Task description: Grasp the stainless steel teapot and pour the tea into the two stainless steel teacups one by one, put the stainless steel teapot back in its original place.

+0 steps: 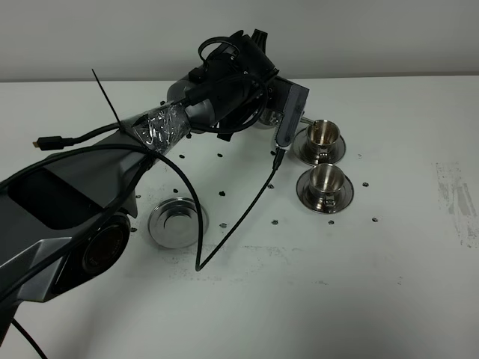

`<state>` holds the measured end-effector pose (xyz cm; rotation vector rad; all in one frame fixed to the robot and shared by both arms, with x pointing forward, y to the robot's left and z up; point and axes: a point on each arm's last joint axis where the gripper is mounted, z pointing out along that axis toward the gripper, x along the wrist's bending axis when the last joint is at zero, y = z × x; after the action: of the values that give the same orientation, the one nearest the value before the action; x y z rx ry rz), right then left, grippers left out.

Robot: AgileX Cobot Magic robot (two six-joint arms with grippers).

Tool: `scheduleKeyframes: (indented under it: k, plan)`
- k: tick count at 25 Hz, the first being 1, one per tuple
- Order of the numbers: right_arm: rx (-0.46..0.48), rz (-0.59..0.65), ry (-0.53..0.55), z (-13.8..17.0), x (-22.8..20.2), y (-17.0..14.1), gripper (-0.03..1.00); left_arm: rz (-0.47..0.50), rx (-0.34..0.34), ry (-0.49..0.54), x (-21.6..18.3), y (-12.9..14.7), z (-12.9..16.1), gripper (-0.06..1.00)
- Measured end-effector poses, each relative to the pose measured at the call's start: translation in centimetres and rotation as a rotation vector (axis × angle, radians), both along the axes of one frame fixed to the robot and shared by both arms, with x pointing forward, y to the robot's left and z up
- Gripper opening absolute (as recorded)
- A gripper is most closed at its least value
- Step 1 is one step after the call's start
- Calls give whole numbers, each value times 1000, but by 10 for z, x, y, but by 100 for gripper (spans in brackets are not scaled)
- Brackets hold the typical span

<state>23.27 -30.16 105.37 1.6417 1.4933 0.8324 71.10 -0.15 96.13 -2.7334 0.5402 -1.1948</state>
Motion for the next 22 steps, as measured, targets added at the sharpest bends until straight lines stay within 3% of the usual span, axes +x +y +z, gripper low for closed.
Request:
scheduleKeyframes:
  k: [22]
  plan:
    - [-1,1,0,0,0,0,29,-34,68,-60,-1,-5,4,20]
